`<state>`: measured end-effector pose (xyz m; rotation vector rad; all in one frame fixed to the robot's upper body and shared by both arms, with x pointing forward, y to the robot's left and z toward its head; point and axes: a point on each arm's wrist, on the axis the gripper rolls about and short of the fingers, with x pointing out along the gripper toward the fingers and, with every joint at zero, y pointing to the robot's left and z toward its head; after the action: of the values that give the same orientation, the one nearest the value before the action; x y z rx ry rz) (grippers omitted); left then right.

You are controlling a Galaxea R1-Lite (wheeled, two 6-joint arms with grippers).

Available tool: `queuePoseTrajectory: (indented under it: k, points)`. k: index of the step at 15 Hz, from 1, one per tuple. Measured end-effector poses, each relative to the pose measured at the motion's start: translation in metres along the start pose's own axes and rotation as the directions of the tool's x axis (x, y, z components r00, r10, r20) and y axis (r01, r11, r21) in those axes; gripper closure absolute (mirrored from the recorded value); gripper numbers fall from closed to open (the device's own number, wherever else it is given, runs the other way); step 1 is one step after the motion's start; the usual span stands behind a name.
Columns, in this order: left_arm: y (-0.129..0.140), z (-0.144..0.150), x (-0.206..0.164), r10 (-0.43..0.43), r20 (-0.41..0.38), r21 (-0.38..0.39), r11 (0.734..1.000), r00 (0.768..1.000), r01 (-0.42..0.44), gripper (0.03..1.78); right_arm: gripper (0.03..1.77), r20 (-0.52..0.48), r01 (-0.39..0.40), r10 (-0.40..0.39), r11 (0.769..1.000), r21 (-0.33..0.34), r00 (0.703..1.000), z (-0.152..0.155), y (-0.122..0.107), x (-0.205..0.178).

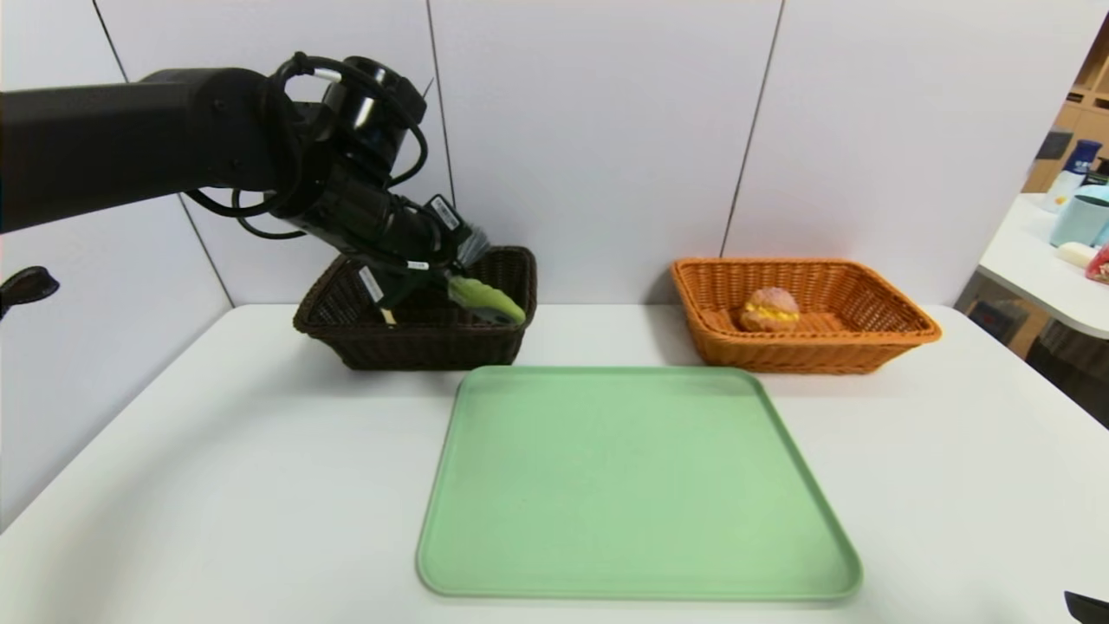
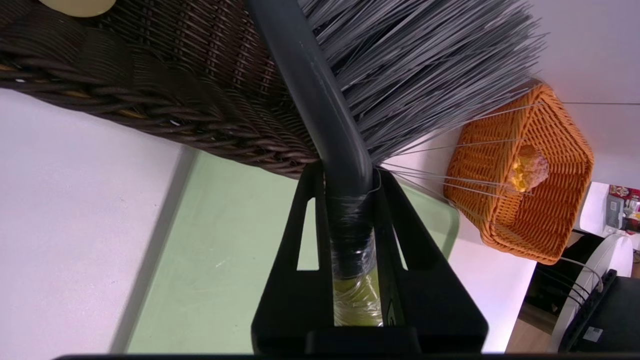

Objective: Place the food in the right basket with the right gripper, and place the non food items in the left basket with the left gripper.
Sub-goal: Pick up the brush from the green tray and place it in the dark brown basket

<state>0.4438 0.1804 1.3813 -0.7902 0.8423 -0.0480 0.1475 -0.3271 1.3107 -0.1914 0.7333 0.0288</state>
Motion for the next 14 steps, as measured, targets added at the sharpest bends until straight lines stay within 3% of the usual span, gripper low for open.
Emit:
queuePoseTrajectory:
  k: [8, 14]
  points:
    - [0.020, 0.024, 0.024, 0.038, 0.042, -0.073, 0.997, 0.998, -0.034, 1.52, 0.10, -0.016, -0.006, 0.006, 1.000, -0.004, 1.000, -0.004, 0.001, 0.003]
    - [0.024, 0.025, 0.033, 0.053, 0.037, -0.079, 0.996, 0.998, -0.050, 1.52, 0.10, -0.007, 0.000, 0.000, 1.000, -0.002, 1.000, 0.002, 0.001, 0.004]
